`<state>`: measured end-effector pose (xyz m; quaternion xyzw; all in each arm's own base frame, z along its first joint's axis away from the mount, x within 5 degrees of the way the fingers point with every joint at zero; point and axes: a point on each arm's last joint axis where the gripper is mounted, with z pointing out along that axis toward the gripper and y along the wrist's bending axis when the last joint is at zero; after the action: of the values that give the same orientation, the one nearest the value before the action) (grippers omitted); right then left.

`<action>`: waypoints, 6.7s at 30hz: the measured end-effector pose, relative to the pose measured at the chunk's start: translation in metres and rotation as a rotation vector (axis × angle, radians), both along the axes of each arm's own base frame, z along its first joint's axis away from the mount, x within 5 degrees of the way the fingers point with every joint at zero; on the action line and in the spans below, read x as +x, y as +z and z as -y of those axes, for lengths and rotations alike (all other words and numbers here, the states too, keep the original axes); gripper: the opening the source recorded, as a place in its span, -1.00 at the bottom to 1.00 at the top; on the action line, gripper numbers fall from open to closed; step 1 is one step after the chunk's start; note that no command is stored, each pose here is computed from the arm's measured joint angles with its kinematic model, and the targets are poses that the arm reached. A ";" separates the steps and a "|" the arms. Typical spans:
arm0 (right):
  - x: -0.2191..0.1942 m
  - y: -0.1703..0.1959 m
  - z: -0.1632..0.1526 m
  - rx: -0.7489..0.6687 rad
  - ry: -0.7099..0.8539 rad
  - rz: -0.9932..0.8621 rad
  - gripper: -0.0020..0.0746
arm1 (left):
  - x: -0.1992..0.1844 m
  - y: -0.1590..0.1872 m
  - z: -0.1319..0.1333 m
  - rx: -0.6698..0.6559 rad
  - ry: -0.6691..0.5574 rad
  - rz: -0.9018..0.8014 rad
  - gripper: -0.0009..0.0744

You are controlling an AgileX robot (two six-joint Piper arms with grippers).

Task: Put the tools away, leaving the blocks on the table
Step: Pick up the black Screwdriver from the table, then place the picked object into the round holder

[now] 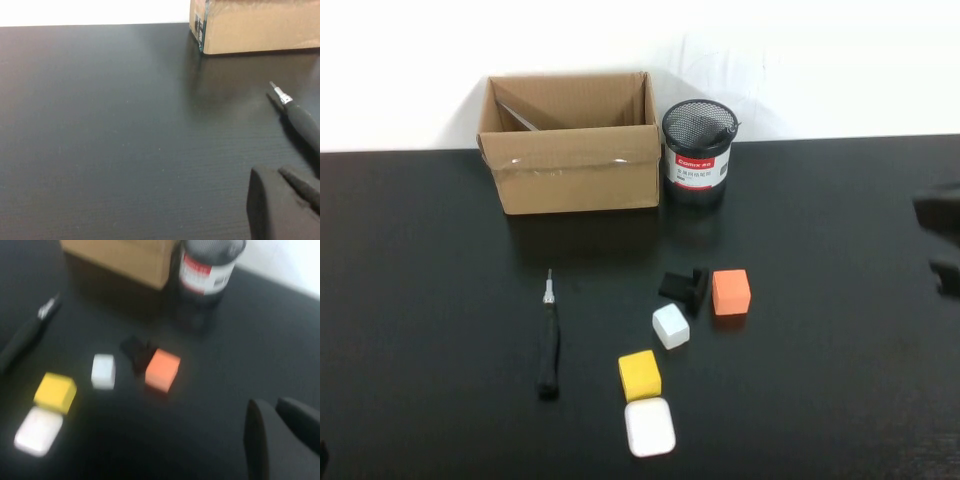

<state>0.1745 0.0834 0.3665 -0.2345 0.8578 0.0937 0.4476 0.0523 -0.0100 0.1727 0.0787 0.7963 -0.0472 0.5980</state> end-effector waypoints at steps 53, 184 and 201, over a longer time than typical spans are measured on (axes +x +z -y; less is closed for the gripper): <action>-0.122 -0.196 0.084 0.085 -0.493 0.314 -0.97 | 0.000 0.000 0.000 0.002 0.000 0.000 -0.99; -0.122 -0.196 0.085 0.088 -0.523 0.316 -0.97 | 0.339 0.198 0.154 0.065 -0.258 -0.027 -0.57; -0.122 -0.196 0.085 0.089 -0.524 0.316 -0.97 | 0.392 0.126 0.173 0.147 -0.255 0.121 -0.57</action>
<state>0.0527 -0.0015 0.1710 0.0027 0.8038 -0.0248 0.5944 0.4438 -0.1828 0.2984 0.2255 0.7437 -0.0596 0.6265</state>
